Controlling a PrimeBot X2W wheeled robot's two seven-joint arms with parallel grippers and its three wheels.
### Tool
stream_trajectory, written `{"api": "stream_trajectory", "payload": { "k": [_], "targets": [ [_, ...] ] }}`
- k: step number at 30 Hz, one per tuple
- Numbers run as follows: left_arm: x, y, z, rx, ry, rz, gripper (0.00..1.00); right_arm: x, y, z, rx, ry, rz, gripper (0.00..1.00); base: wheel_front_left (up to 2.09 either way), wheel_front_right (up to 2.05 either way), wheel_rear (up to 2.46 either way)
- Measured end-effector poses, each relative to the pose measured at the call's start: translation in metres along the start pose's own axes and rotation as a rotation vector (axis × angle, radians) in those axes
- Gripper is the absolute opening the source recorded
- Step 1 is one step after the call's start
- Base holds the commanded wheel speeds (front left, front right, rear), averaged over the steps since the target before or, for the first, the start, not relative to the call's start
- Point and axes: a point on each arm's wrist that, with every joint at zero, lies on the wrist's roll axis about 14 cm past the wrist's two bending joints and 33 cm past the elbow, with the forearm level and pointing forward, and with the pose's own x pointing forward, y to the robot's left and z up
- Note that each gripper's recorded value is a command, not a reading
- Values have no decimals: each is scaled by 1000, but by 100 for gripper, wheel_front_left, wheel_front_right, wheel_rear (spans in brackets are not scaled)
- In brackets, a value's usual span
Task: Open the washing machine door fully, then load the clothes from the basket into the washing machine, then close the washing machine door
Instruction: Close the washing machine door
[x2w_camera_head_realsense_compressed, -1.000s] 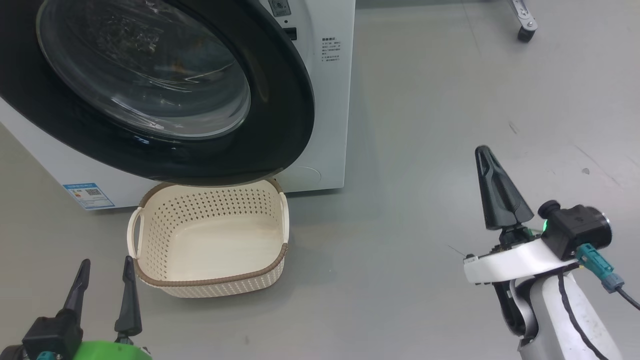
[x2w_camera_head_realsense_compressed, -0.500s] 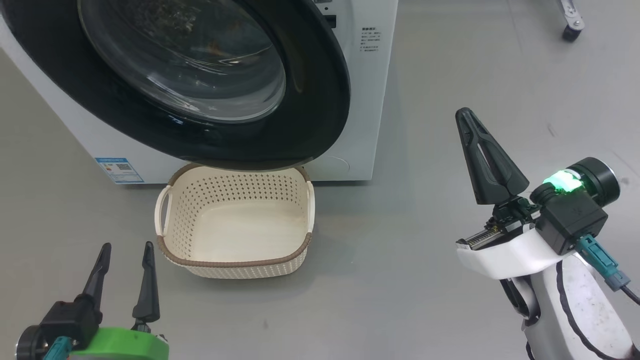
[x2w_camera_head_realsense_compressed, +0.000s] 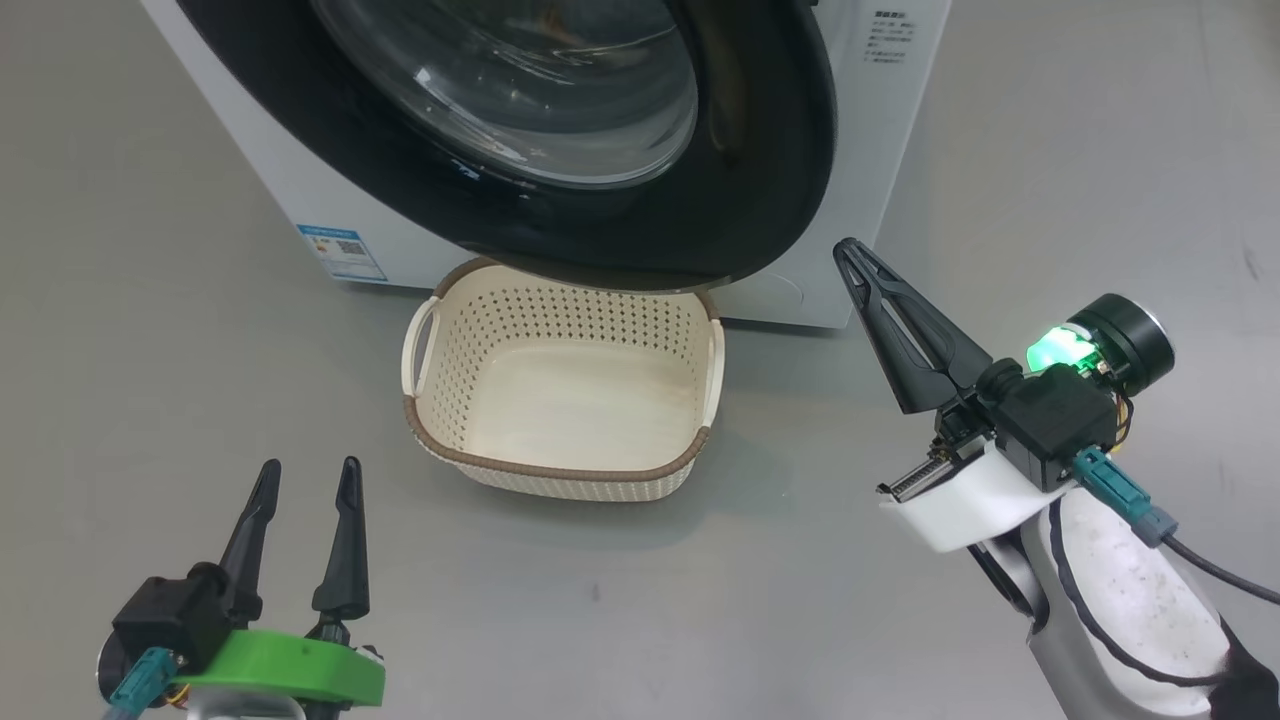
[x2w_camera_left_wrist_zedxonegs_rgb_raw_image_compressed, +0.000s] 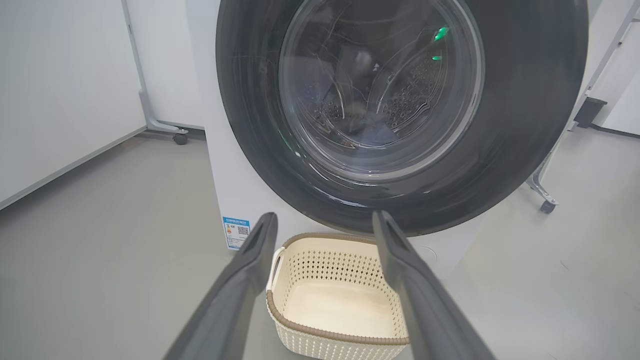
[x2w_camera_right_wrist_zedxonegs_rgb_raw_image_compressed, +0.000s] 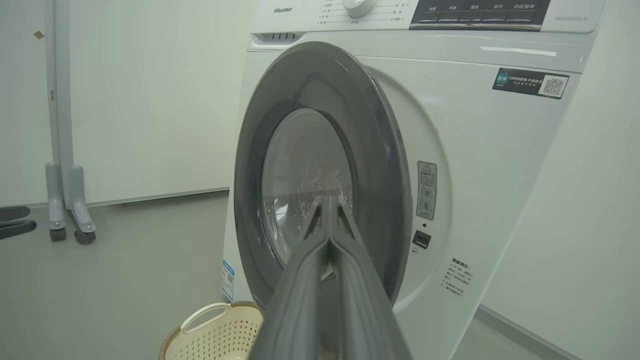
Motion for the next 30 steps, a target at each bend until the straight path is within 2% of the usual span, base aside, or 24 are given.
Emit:
{"api": "stream_trajectory", "payload": {
  "k": [8,24,30],
  "targets": [
    [0,8,-4,-51,14,42,100,34,8,-41,30,83,87,0,0,0,0],
    [17,23,-13,-81,42,113,100,81,-16,-123,94,204,101,0,0,0,0],
    [22,30,-16,-62,53,134,100,99,-33,-140,136,203,56,0,0,0,0]
  ]
}}
